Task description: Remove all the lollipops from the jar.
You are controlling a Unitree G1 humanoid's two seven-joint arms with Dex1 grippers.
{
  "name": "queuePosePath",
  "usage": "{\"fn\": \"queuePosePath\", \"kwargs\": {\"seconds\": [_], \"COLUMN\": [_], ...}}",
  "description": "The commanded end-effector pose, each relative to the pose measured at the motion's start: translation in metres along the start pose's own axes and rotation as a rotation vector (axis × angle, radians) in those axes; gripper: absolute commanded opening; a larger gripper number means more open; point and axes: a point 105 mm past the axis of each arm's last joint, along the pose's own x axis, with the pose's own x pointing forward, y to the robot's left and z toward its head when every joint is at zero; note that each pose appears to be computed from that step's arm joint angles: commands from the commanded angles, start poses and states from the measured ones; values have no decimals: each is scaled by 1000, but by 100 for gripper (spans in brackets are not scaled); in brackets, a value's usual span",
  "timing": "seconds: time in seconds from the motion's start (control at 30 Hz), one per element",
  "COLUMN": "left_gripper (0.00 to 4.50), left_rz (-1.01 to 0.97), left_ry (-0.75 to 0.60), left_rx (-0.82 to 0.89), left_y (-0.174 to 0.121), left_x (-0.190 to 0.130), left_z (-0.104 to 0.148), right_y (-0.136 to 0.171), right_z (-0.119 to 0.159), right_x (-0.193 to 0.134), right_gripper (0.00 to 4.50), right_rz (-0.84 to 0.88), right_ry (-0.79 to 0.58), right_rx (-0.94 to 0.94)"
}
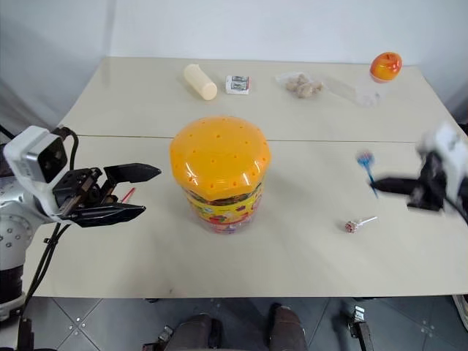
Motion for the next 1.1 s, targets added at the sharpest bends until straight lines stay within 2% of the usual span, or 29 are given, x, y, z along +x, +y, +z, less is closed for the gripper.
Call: {"fn": "queuePosePath", "kwargs": {"seconds": [0.03,0.07,0.23,0.27,0.37,0.5,0.6,0.67,0.7,0.73,0.8,0.87,0.93,1.0,1.1], "left_gripper": [377,377,377,377,377,377,377,377,377,377,377,377,377,377,377], "left_rz": [-40,-45,-10,4,33,89,209,285,388,456,576,641,702,724,748], "left_ry": [11,15,27,32,47,64,49,72,107,135,207,250,313,330,312], "left_rx": [42,37,31,30,26,11,29,73,103,124,122,145,189,255,284], "left_y": [-3,-4,-1,0,1,2,15,21,29,34,39,35,32,27,18], "left_x": [5,5,-1,-3,-9,-18,-33,-44,-58,-67,-88,-101,-103,-95,-88], "left_z": [5,4,2,1,-3,-10,-16,-22,-29,-35,-53,-69,-84,-85,-82], "right_y": [-21,-20,-19,-17,-13,-18,-22,-18,1,16,41,61,82,96,101], "right_z": [-28,-39,-63,-66,-62,-57,-40,-11,22,43,60,67,70,70,64], "right_x": [-14,-12,-1,1,7,-1,-11,-13,-10,-11,-4,17,42,58,72], "right_gripper": [2,2,2,22,97,240,341,410,446,446,446,446,446,446,446], "right_rz": [-169,-170,-198,-196,-188,-217,-233,-216,-110,-31,118,229,328,381,401], "right_ry": [119,171,206,207,157,118,34,-110,-294,-418,-522,-558,-585,-608,-632], "right_rx": [-46,-66,34,40,73,56,-25,-82,-142,-192,-203,-193,-271,-363,-435]}}
